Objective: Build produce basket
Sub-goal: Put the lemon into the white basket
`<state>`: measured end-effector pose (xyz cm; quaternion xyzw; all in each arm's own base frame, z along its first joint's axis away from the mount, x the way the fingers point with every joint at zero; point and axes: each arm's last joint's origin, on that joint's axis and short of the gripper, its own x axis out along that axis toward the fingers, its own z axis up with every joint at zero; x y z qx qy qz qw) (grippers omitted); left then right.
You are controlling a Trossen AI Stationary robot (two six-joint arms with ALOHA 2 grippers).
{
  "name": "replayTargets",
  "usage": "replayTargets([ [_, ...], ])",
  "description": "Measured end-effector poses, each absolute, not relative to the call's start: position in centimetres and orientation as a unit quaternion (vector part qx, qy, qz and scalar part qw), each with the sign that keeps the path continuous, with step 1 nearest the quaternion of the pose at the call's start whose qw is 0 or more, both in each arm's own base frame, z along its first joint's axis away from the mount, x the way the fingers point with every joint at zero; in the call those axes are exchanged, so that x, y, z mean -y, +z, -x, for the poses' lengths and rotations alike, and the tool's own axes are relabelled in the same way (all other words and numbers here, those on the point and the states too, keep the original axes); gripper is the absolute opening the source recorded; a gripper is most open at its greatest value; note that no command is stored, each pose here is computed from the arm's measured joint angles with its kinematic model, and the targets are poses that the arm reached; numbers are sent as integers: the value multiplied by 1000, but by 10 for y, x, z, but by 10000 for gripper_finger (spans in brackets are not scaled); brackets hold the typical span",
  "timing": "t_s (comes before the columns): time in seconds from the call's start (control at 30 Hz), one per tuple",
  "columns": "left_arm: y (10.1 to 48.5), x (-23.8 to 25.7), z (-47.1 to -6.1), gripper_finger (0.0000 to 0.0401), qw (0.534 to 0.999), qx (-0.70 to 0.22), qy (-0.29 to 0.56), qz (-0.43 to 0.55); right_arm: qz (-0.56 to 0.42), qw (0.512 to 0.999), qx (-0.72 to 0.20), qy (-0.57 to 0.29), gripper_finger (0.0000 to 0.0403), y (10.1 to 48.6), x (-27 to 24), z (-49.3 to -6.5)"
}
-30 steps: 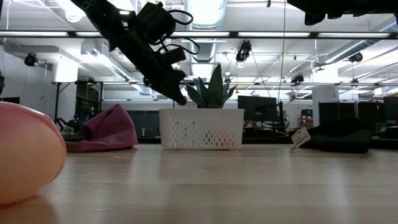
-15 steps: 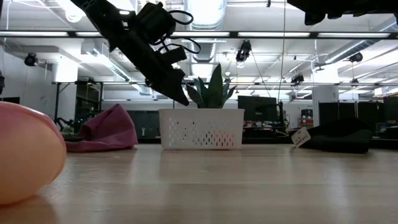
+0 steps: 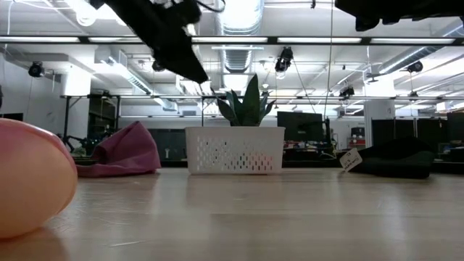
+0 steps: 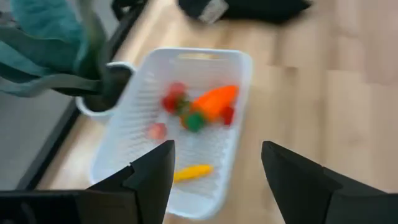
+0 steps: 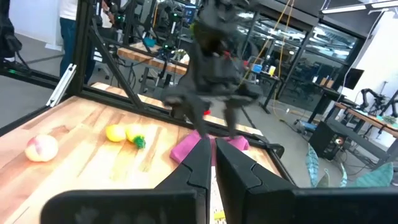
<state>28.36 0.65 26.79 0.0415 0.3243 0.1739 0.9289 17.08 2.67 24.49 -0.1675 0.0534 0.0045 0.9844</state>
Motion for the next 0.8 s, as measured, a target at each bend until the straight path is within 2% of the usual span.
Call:
replayTargets([
  [0.17,272,21,-257,226,916,-366,161,18,169,984,-54,-4,13,245,-26,-171],
  [0.5,260,47,-211,226,829,-480,232,170,173,984,-53,-4,13,245,-26,-171],
  [0.8,258,63,-211,226,825,-504,181,179,172,984,-53,-3,13,245,-26,-171],
])
